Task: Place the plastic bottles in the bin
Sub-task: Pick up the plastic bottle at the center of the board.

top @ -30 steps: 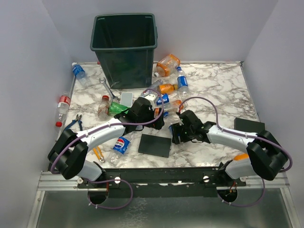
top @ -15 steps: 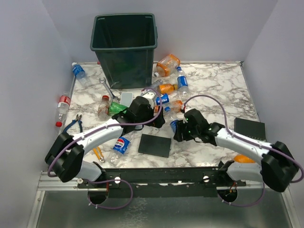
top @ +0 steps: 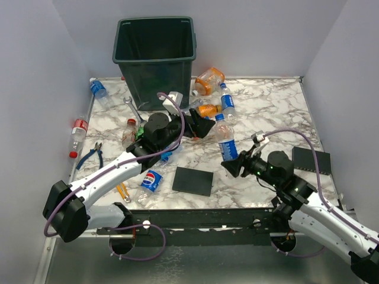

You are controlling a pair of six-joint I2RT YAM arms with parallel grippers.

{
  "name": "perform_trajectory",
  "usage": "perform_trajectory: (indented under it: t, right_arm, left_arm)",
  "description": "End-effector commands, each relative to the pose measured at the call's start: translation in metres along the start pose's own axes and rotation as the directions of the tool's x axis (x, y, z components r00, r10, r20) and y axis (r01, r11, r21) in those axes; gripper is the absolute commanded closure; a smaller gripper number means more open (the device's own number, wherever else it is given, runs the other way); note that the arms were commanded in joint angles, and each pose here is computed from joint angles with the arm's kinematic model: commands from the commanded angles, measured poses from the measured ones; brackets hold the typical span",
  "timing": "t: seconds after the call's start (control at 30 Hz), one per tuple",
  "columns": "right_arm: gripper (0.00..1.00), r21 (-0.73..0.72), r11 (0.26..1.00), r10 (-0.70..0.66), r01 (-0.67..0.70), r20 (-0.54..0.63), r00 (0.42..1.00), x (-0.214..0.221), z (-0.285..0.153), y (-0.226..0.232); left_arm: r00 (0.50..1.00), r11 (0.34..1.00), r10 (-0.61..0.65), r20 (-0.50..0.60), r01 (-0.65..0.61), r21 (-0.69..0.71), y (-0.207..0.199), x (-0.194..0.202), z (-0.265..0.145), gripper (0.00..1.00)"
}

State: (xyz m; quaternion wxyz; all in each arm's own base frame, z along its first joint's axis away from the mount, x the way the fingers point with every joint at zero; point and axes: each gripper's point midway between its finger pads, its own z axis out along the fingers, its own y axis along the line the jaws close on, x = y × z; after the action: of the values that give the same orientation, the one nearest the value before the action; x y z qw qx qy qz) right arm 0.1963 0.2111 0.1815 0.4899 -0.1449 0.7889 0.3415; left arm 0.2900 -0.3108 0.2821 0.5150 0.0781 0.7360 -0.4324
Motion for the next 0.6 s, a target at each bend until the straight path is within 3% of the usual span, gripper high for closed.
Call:
perform_trajectory:
  t: [0.0, 0.2, 0.43, 0.57]
  right_arm:
    - [0.61, -0.103, 0.994, -0.027, 0.04, 0.122, 0.992, -0.017, -0.009, 0.018]
    - [0.62, -0.163, 0.985, -0.026, 0.064, 0.224, 0.974, -0.031, -0.018, 0.028]
    - [0.63, -0.179, 0.981, -0.029, 0.071, 0.226, 0.974, -0.03, -0.015, 0.03]
    - [0.63, -0.175, 0.982, -0.032, 0.072, 0.223, 0.974, -0.031, -0.013, 0.03]
  left_arm:
    - [0.976, 0.976, -0.149, 0.157, 0.119, 0.184, -0.043, -0.053, -0.001, 0.01]
    - [0.971, 0.912, -0.234, 0.05, 0.202, 0.358, -0.075, -0.053, 0.014, 0.01]
    - [0.97, 0.858, -0.24, -0.038, 0.23, 0.46, -0.096, -0.049, 0.022, 0.01]
    - [0.972, 0.845, -0.219, -0.087, 0.234, 0.481, -0.1, -0.039, 0.024, 0.11]
